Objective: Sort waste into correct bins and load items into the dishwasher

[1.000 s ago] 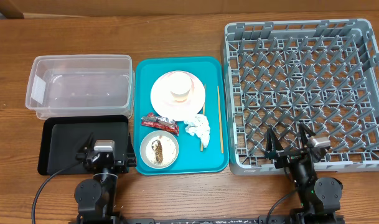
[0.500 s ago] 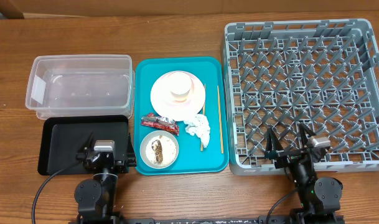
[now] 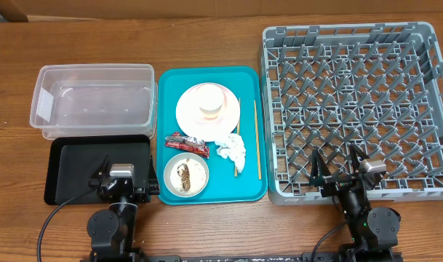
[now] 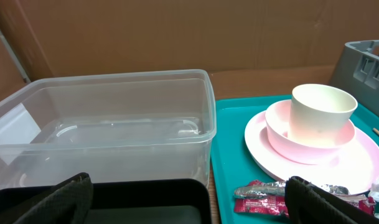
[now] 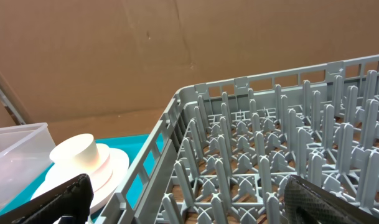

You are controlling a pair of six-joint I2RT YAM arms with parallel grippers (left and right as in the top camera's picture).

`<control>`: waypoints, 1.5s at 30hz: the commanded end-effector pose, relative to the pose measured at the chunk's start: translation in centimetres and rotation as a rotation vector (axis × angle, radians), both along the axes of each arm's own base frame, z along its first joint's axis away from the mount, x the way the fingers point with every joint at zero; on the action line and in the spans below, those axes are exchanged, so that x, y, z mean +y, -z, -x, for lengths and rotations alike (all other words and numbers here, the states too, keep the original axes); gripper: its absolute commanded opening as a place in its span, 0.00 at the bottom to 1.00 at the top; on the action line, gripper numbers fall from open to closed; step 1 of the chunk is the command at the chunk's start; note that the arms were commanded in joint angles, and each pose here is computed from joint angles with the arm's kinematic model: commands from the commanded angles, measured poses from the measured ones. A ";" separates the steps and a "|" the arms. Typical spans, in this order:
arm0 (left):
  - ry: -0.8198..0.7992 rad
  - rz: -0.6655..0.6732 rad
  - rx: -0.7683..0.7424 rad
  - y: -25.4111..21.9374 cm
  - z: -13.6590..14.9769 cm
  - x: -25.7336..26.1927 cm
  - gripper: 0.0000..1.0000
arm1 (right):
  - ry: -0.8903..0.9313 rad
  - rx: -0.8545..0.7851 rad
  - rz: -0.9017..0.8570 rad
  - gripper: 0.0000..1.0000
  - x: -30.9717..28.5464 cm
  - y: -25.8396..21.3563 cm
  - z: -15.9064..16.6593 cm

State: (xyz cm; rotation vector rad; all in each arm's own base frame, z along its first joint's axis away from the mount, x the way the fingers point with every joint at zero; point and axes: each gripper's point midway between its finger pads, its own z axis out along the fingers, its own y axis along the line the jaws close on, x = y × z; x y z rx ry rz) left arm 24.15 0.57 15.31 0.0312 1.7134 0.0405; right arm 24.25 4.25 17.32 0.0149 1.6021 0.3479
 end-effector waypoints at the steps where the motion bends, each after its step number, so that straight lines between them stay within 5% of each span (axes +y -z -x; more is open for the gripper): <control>1: 0.010 -0.012 -0.007 0.0 0.0 -0.2 1.00 | 0.005 -0.006 0.003 1.00 -0.1 0.1 0.0; 45: -0.001 -0.018 -0.009 -0.1 0.0 0.0 1.00 | 0.005 -0.006 0.003 1.00 -0.1 0.1 0.0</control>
